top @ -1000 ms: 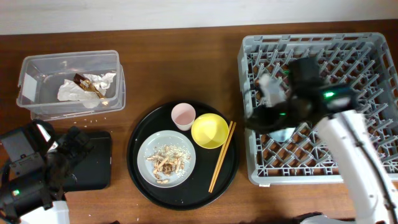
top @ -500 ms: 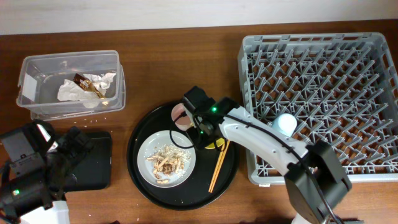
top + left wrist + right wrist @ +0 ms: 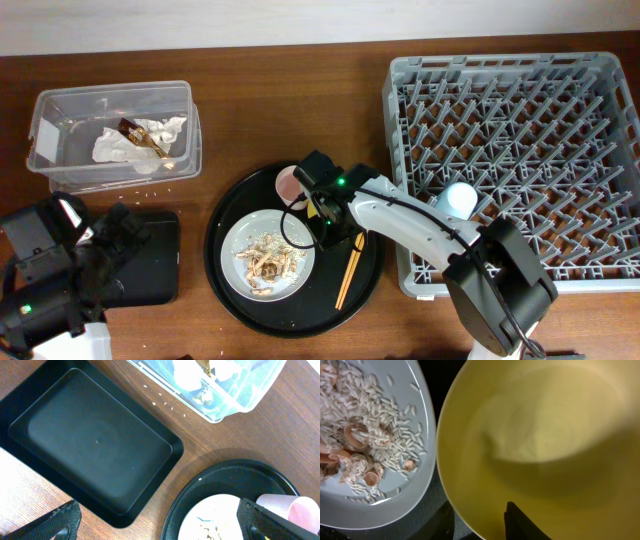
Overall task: Sort waste into correct bins and load items into the dishwasher rack
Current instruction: 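Move the right gripper to the yellow bowl on the tray and grasp it, then carry the yellow bowl into the rack and release it upside down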
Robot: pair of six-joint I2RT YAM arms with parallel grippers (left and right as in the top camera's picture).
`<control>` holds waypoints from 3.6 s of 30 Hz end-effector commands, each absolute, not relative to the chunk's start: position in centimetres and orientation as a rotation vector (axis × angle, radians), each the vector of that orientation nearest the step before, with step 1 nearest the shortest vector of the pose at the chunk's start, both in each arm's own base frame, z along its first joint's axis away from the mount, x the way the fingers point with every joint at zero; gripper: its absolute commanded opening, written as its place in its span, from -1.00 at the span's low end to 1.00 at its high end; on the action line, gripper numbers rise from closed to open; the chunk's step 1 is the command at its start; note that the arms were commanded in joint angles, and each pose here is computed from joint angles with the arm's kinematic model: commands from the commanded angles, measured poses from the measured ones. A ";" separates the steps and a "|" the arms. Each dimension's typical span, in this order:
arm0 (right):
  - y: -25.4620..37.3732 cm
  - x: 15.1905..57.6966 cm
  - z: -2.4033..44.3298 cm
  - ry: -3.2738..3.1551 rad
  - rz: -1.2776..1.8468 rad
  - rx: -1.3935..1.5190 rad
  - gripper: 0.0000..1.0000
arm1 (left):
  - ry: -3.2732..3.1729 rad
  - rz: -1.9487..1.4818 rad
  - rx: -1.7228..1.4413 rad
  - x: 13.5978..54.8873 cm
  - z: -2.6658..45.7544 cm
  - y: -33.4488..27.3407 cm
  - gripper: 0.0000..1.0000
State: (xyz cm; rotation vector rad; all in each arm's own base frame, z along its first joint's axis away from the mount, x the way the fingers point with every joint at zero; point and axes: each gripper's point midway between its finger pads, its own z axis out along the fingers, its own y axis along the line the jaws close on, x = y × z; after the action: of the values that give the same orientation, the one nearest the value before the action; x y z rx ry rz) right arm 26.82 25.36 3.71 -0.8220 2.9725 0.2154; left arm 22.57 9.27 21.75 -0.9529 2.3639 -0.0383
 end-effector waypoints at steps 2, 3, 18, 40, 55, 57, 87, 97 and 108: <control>26.4 26.0 3.2 2.941 0.201 -0.898 -0.46 | 2.347 -0.025 -0.953 22.7 22.3 9.6 0.98; 26.8 25.9 3.2 2.930 0.206 -0.913 -0.52 | 2.347 -0.025 -0.953 22.7 22.3 9.6 0.98; 27.5 25.2 2.8 2.889 0.169 -0.949 -0.76 | 2.347 -0.025 -0.953 22.7 22.3 9.6 0.98; 27.7 25.5 8.5 2.821 0.251 -0.938 -0.33 | 2.347 -0.025 -0.953 22.7 22.3 9.6 0.98; 26.7 24.5 2.7 2.851 0.187 -0.881 -0.81 | 2.347 -0.025 -0.953 22.7 22.3 9.6 0.98; 27.6 24.4 3.7 2.842 0.257 -0.875 -0.92 | 2.347 -0.025 -0.953 22.7 22.3 9.6 0.98; -2.5 36.5 21.5 2.101 1.565 0.168 -0.92 | 2.347 -0.025 -0.953 22.7 22.3 9.6 0.98; -7.6 37.4 21.4 1.975 1.463 0.207 -0.92 | 2.347 -0.025 -0.953 22.7 22.3 9.6 0.98; -7.8 37.1 18.1 2.060 1.478 0.277 -0.92 | 2.347 -0.025 -0.953 22.7 22.3 9.6 0.98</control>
State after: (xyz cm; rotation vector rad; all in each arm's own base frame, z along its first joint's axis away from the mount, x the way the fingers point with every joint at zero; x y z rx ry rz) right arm 37.45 -7.96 19.02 0.2664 2.0225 1.4808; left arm 22.58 9.28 21.74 -0.9531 2.3642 -0.0383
